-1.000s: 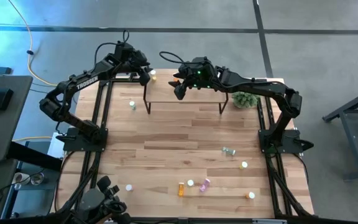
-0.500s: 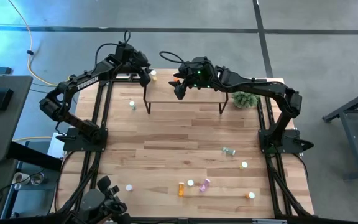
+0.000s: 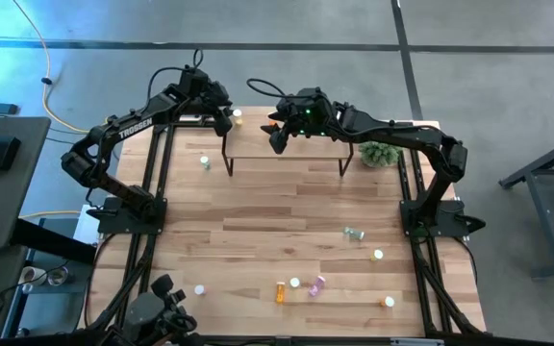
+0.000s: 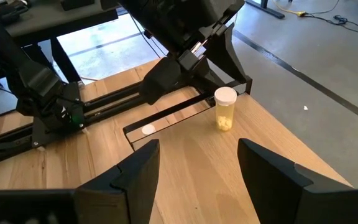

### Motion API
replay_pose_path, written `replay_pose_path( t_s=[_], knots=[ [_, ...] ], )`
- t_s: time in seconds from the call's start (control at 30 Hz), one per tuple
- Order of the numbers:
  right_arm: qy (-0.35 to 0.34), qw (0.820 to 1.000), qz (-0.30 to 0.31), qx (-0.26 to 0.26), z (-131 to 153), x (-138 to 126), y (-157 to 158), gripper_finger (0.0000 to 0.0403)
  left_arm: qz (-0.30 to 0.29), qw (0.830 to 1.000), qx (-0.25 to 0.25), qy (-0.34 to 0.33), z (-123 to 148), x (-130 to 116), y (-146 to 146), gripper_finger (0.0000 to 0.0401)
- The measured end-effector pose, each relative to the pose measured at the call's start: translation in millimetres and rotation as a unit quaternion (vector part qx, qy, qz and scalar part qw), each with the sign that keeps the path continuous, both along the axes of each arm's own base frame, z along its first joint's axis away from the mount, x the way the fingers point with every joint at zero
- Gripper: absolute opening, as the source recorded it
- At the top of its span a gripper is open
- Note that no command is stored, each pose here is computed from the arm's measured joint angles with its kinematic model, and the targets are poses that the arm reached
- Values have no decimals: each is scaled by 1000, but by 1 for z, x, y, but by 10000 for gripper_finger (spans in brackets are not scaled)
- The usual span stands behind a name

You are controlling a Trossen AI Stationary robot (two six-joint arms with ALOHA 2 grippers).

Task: Pick and place medicine bottles onto shelf by color
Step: Adjust the yellow pill bottle, then put the bottom yellow pill bottle on the shelf aligned with the the other yellow pill bottle

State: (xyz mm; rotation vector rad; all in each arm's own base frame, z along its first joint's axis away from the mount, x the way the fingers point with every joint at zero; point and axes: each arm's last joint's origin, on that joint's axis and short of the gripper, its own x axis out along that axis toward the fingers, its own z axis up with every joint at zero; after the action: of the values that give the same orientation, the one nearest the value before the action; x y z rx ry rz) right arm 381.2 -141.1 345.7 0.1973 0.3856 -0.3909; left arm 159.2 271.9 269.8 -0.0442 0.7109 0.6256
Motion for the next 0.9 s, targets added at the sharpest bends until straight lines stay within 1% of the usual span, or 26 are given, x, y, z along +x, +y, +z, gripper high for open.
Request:
replay_pose_path(
  t_s=[0.3,0.63,0.77,0.9],
  knots=[
    [0,1000,0,0,0,0,0,208,-16,1000,-8,10,-2,3,-4,145],
    [0,1000,0,0,0,0,0,208,-14,1000,-20,18,-2,1,-7,145],
    [0,1000,0,0,0,0,0,208,-3,1000,-11,20,2,-1,-9,145],
    [0,1000,0,0,0,0,0,208,28,999,7,31,11,-6,-13,145]
  ],
)
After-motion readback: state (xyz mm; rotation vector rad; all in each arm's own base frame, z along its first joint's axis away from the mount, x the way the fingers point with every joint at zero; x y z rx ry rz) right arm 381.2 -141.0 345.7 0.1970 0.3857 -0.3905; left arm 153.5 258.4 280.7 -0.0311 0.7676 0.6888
